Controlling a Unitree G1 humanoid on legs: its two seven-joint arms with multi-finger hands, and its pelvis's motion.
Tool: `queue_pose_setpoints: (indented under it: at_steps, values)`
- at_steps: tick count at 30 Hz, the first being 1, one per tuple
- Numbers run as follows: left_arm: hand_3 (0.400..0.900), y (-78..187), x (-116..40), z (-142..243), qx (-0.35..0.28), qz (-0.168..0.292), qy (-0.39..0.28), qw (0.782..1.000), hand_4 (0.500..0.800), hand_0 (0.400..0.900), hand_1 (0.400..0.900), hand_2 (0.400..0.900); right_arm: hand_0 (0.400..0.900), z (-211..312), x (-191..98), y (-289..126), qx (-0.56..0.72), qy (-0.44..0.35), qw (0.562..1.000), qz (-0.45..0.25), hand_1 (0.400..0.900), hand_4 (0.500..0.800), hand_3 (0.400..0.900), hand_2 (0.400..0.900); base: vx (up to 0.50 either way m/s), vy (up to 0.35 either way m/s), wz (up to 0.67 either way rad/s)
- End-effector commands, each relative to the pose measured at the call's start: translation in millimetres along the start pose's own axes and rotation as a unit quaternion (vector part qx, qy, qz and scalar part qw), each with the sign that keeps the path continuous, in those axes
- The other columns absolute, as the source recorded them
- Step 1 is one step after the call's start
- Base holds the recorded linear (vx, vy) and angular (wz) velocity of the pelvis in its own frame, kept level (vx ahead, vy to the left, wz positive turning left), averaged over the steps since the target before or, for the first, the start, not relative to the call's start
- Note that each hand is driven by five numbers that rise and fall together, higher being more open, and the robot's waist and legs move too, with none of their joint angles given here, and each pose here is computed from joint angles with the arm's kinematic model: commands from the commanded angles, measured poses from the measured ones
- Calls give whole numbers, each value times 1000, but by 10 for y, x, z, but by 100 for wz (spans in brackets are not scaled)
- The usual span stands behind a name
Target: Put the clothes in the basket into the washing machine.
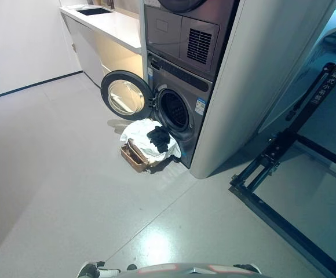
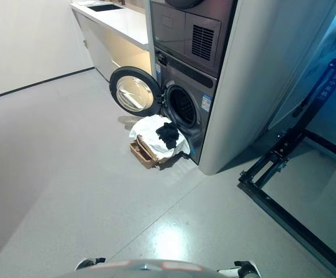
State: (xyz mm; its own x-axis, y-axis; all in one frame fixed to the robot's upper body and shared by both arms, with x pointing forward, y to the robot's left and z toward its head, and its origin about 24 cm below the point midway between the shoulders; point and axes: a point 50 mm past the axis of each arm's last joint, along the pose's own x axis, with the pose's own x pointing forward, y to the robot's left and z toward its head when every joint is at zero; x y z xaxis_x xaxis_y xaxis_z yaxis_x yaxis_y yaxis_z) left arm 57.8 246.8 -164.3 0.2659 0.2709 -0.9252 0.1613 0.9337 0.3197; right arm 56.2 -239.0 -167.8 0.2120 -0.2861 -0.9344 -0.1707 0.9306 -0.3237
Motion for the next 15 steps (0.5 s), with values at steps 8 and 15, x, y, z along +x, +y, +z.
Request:
queue_pose_setpoints:
  at_steps: [8,15]
  values:
    - [900,64,15,11,13,19,15,1000,800,900,900,900,900,166,15,-94,-23,-22,999,-19,900,800,900,900,0,0,0]
    - [900,89,16,19,13,22,14,1000,800,900,900,900,900,190,13,-69,-25,-27,999,-15,900,800,900,900,0,0,0]
